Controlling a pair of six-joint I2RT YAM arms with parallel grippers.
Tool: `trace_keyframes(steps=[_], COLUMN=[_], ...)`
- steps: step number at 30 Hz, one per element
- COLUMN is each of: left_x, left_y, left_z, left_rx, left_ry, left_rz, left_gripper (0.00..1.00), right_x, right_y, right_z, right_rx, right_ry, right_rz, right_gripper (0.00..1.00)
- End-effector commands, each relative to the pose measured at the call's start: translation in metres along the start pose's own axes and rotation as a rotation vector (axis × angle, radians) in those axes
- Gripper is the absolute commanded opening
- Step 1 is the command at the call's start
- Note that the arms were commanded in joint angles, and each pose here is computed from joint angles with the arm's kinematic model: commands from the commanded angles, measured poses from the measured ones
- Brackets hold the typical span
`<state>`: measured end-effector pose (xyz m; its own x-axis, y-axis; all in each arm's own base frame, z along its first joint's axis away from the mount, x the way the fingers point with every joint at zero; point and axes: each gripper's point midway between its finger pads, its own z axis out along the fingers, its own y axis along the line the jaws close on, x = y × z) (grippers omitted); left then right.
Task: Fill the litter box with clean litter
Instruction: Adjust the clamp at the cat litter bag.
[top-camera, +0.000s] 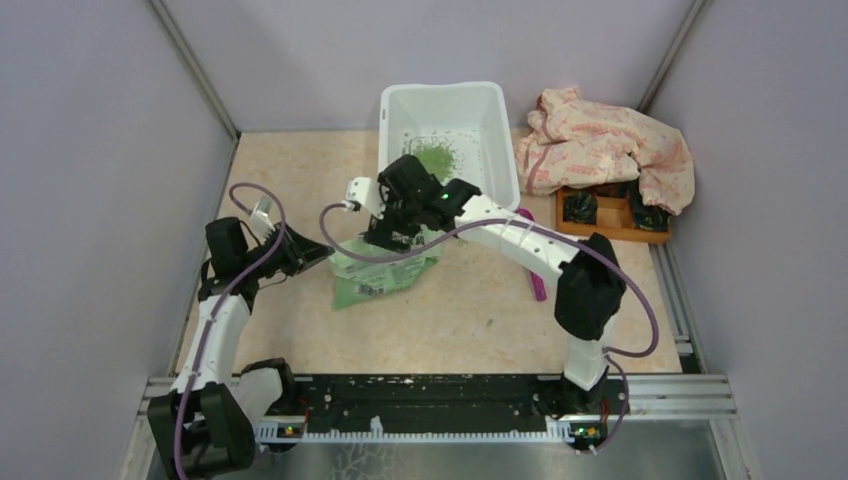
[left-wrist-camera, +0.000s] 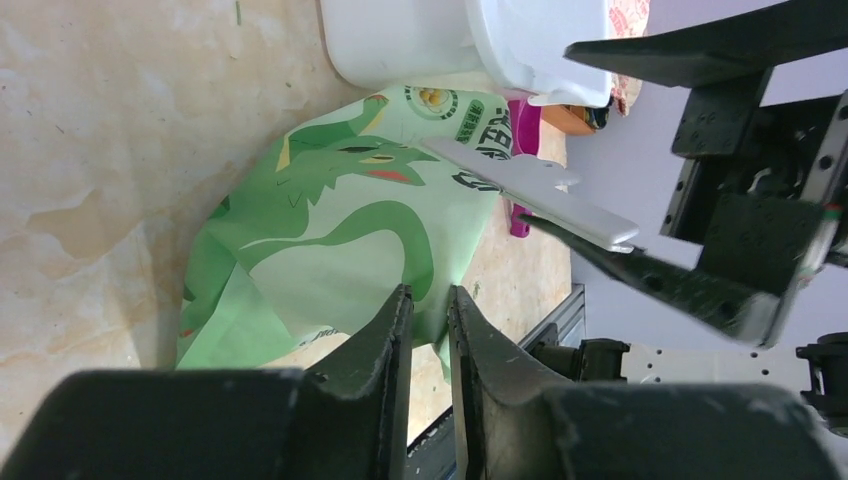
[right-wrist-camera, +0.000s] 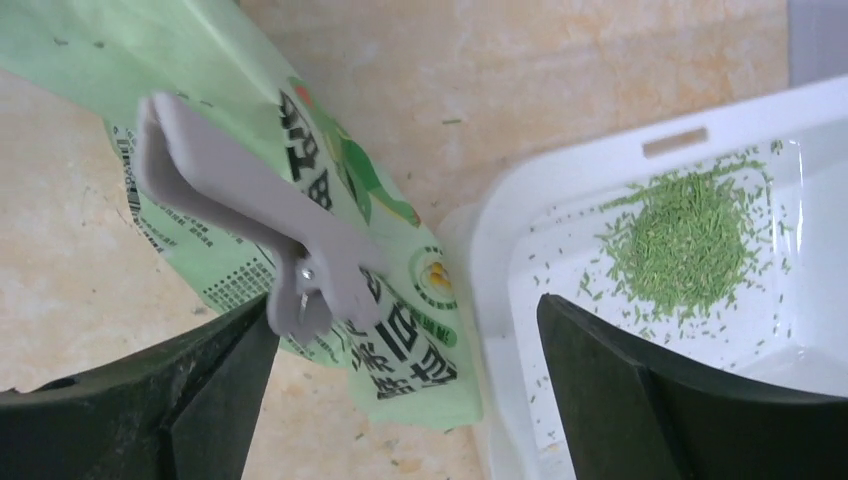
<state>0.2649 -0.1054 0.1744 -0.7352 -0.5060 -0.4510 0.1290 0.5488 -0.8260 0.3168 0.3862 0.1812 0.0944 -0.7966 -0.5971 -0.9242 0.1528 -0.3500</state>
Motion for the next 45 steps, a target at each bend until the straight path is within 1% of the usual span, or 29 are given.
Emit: trace_keyframes(steps=[1, 2, 5, 8, 10, 13, 15, 24, 34, 37, 42, 45], left_x=[0.004, 0.003, 0.000, 0.000, 0.002, 0.004, 0.005, 0.006, 0.015, 0.019, 0.024, 0.026], left_y=[-0.008, -0.010, -0.008, 0.003, 0.007, 0.010, 0.010, 0.004, -0.008, -0.010, -0.015, -0.018], left_z=[-0.004, -0.005, -0.006, -0.008, -0.009, -0.010, -0.012, -0.020, -0.030, -0.032, -0.035, -0.038], left_rx=[0.023, 0.023, -0.004, -0.054, -0.059, -0.061, -0.067, -0.076, -0.063, -0.059, -0.047, -0.046], left_ry=[0.023, 0.020, 0.003, -0.012, -0.006, 0.001, 0.003, 0.004, 0.007, 0.017, 0.021, 0.026], left_rz=[0.028, 0.030, 0.040, 0.029, 0.012, 0.010, 0.016, 0.020, 0.024, 0.021, 0.029, 0.036], left_gripper=[0.23, 0.23, 0.21, 0.19, 0.17, 0.16, 0.16, 0.15, 0.15, 0.14, 0.14, 0.14], right_x=[-0.042, -0.038, -0.018, -0.006, -0.004, 0.004, 0.010, 0.006, -0.006, -0.008, -0.007, -0.005], right_y=[-0.046, -0.050, -0.047, -0.031, -0.021, -0.011, -0.008, -0.005, 0.014, 0.017, 0.016, 0.014], right_z=[-0.069, -0.074, -0.080, -0.080, -0.079, -0.069, -0.061, -0.042, -0.019, -0.015, -0.007, -0.001], right_rx=[0.112, 0.113, 0.072, -0.001, -0.050, -0.100, -0.119, -0.163, -0.203, -0.211, -0.213, -0.210], right_ry=[-0.322, -0.350, -0.361, -0.365, -0.374, -0.355, -0.337, -0.337, -0.306, -0.290, -0.262, -0.247], right_rz=[0.144, 0.161, 0.173, 0.147, 0.131, 0.104, 0.088, 0.034, -0.043, -0.060, -0.073, -0.078], right_gripper=[0.98, 0.98, 0.97, 0.89, 0.84, 0.79, 0.77, 0.76, 0.74, 0.70, 0.58, 0.56])
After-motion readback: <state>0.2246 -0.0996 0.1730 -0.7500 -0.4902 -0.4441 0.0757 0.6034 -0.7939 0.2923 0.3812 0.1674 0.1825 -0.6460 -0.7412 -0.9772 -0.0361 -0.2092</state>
